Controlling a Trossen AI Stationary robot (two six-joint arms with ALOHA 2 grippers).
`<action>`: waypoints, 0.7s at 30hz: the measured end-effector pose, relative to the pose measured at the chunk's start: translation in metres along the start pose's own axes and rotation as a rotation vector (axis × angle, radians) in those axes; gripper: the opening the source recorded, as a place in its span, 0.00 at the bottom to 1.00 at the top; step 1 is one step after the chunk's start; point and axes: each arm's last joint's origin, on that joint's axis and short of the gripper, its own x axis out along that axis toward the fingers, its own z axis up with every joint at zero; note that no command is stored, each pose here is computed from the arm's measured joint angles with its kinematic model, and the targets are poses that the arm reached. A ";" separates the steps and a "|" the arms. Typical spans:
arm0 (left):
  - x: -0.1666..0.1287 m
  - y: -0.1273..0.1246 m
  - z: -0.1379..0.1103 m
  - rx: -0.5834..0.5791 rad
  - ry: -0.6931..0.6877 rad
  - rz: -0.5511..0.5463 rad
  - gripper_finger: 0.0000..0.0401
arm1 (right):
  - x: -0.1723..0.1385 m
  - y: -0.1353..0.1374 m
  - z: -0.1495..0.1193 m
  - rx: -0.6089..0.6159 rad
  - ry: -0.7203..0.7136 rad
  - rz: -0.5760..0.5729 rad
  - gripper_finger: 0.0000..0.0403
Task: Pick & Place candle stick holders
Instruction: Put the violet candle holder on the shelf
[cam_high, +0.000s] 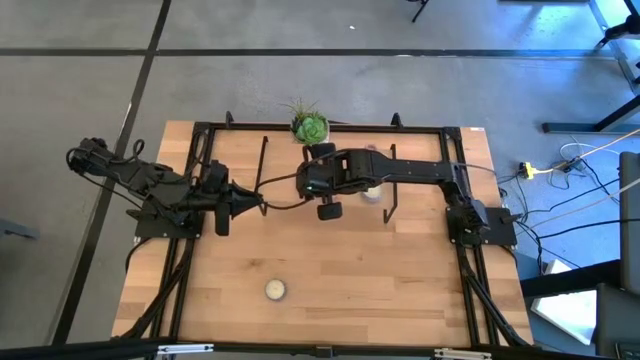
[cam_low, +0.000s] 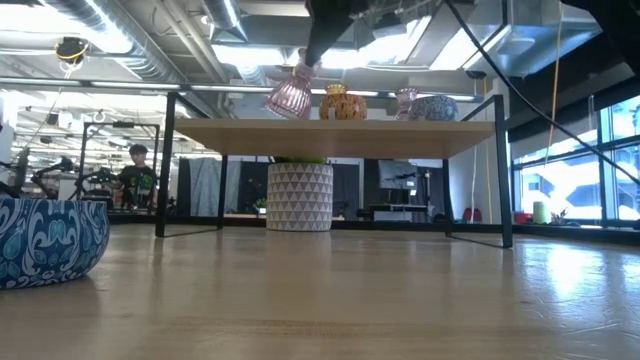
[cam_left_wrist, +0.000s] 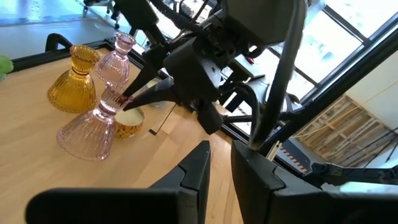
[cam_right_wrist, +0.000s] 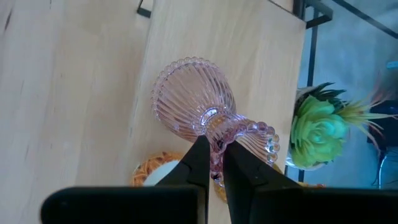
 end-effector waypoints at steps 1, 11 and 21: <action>0.000 0.000 0.000 0.000 0.000 0.000 0.15 | 0.001 0.000 0.000 0.000 -0.001 -0.001 0.06; 0.000 0.000 0.000 0.000 0.000 -0.001 0.15 | 0.003 0.001 0.001 -0.025 -0.002 0.000 0.09; 0.000 0.000 0.000 0.001 0.001 -0.001 0.15 | 0.003 -0.001 0.002 -0.040 0.001 -0.034 0.16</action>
